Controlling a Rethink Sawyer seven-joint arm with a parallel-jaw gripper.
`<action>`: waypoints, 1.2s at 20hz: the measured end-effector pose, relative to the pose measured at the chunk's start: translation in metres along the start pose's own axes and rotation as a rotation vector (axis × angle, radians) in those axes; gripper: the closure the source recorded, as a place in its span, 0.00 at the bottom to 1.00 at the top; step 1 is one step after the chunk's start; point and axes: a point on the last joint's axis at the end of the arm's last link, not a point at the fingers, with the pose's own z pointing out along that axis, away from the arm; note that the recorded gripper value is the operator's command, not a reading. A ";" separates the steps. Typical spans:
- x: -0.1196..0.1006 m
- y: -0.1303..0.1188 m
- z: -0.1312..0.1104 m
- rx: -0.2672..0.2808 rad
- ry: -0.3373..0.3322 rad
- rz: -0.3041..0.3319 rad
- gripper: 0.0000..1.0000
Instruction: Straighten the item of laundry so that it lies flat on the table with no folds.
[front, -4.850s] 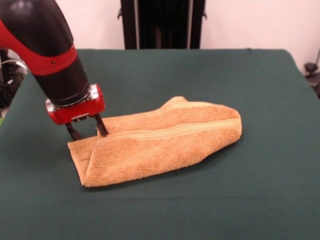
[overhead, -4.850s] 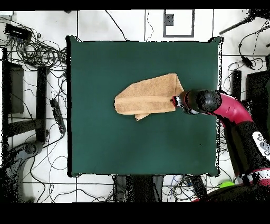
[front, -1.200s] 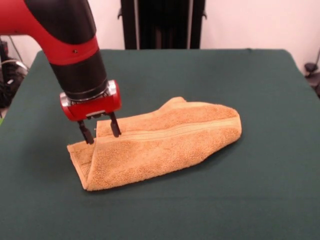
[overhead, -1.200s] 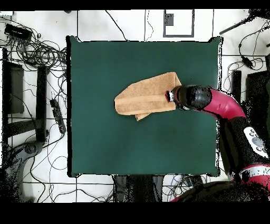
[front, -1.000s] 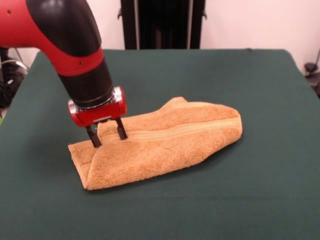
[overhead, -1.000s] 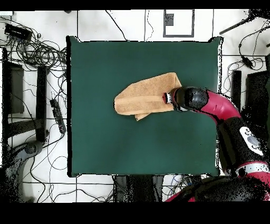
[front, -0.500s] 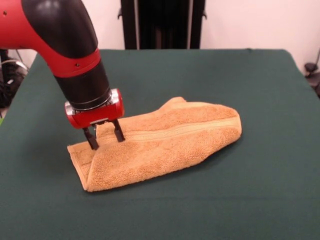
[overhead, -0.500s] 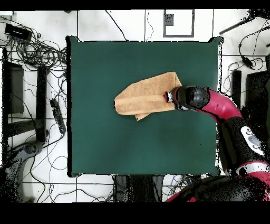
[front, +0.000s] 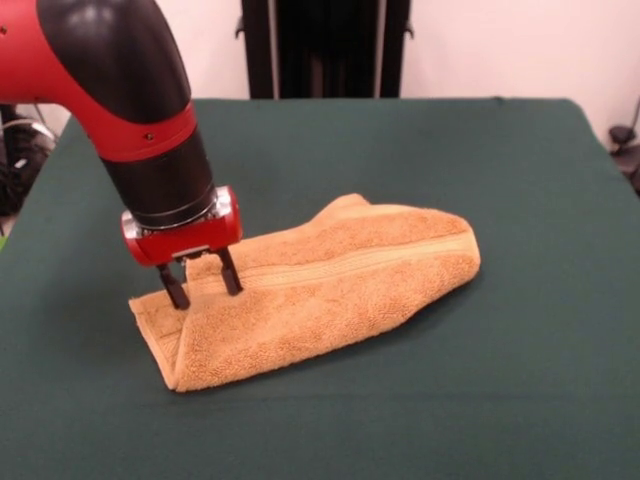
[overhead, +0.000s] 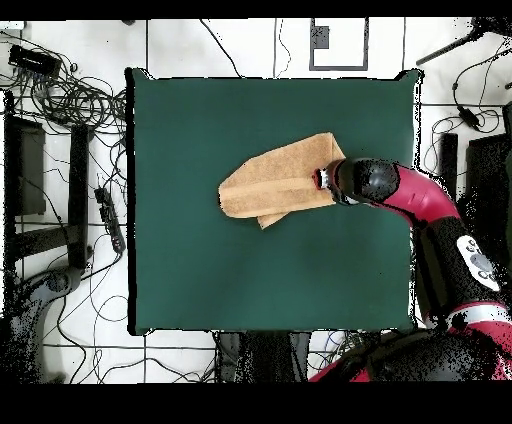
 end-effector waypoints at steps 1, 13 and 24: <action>0.000 0.000 0.000 0.000 -0.001 0.001 0.00; -0.002 -0.004 0.000 -0.019 -0.012 0.024 0.00; 0.000 -0.007 -0.001 -0.047 -0.027 0.041 0.00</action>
